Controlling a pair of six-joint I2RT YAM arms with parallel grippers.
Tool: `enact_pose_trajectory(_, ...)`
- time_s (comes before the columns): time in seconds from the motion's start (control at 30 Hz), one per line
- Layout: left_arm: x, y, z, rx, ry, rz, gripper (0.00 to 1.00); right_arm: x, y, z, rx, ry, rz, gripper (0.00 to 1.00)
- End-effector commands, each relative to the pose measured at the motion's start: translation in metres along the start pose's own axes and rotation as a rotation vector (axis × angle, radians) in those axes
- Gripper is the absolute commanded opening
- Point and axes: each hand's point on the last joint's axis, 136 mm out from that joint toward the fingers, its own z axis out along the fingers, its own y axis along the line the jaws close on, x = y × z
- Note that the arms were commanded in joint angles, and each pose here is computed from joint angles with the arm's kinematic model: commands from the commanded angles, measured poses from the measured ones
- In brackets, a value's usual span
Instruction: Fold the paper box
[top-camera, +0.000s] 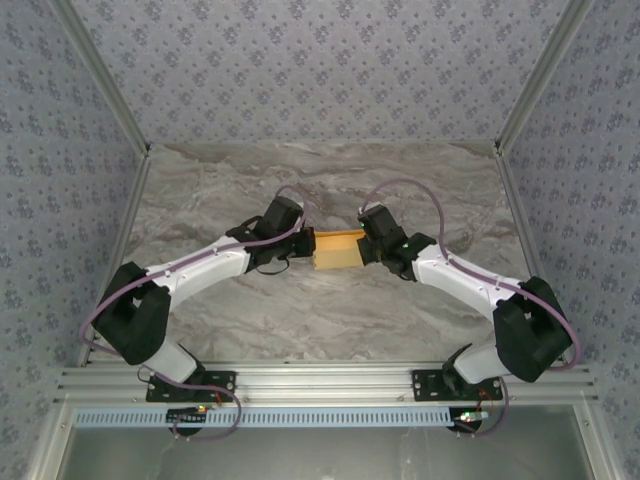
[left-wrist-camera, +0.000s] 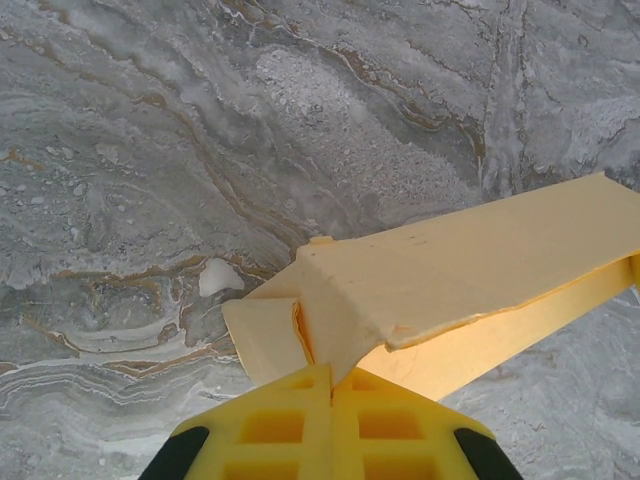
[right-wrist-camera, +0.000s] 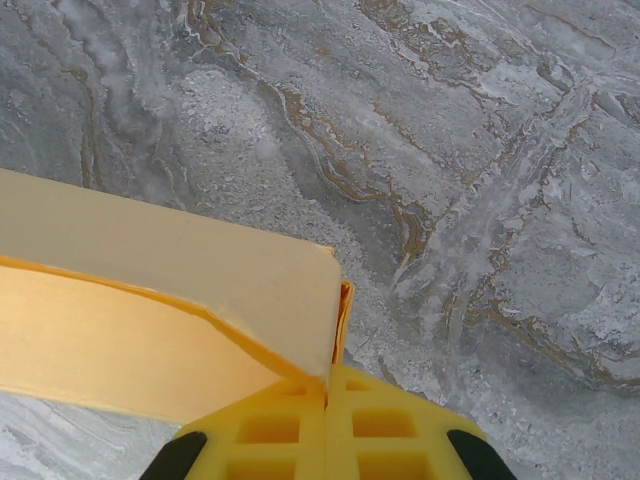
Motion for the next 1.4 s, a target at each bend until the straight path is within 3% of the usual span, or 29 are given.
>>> enact_pose_trajectory(0.0,-0.001,0.002,0.0,-0.001,-0.012,-0.016,0.0,0.033,-0.003,0.006,0.017,0.11,-0.02,0.0)
enact_pose_trajectory(0.63,0.01,0.007,-0.001,-0.032,0.008,0.051,0.0,0.033,-0.004,0.006,0.019,0.112,-0.02,0.0)
enact_pose_trajectory(1.37,-0.018,-0.018,-0.051,0.042,-0.06,0.157,0.44,0.031,-0.004,0.004,0.023,0.112,-0.025,0.0)
